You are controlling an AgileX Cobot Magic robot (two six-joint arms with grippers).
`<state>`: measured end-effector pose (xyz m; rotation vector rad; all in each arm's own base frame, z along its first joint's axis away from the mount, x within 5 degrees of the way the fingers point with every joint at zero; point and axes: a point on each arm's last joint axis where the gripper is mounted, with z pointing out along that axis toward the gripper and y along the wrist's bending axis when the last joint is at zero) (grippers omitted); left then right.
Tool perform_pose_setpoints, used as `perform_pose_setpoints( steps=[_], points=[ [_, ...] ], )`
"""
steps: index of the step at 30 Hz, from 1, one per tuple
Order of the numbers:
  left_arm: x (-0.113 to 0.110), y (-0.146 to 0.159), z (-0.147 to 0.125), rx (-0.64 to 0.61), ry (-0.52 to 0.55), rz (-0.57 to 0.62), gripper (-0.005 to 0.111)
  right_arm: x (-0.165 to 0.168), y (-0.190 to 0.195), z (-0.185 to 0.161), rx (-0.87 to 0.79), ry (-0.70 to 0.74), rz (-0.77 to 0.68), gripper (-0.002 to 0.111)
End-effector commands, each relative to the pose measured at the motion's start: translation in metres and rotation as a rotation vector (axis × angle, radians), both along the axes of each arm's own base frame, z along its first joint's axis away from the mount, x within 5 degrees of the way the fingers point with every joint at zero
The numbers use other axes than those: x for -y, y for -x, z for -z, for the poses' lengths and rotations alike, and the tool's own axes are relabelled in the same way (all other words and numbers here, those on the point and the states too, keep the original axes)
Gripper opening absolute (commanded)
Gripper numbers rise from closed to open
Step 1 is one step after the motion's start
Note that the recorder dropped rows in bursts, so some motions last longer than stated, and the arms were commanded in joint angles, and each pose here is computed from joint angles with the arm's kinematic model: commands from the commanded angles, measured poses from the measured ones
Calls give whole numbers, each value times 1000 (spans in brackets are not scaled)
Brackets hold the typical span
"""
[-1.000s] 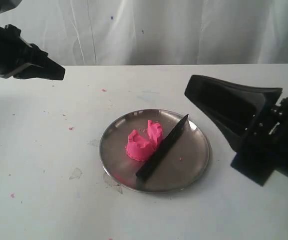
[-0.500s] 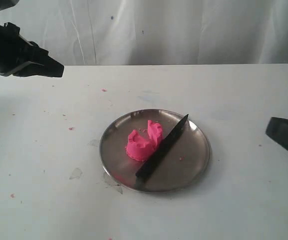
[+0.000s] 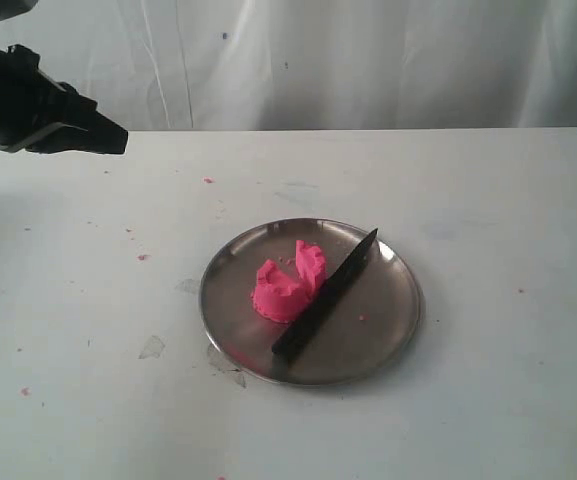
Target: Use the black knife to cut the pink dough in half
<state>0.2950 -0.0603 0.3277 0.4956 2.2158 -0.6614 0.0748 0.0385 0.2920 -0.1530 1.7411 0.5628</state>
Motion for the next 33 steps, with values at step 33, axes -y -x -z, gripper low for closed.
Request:
perform_pose_setpoints(
  steps=[33],
  points=[
    [-2, -1, -3, 30, 9, -40, 0, 23, 21, 94, 143, 201, 169, 0]
  ],
)
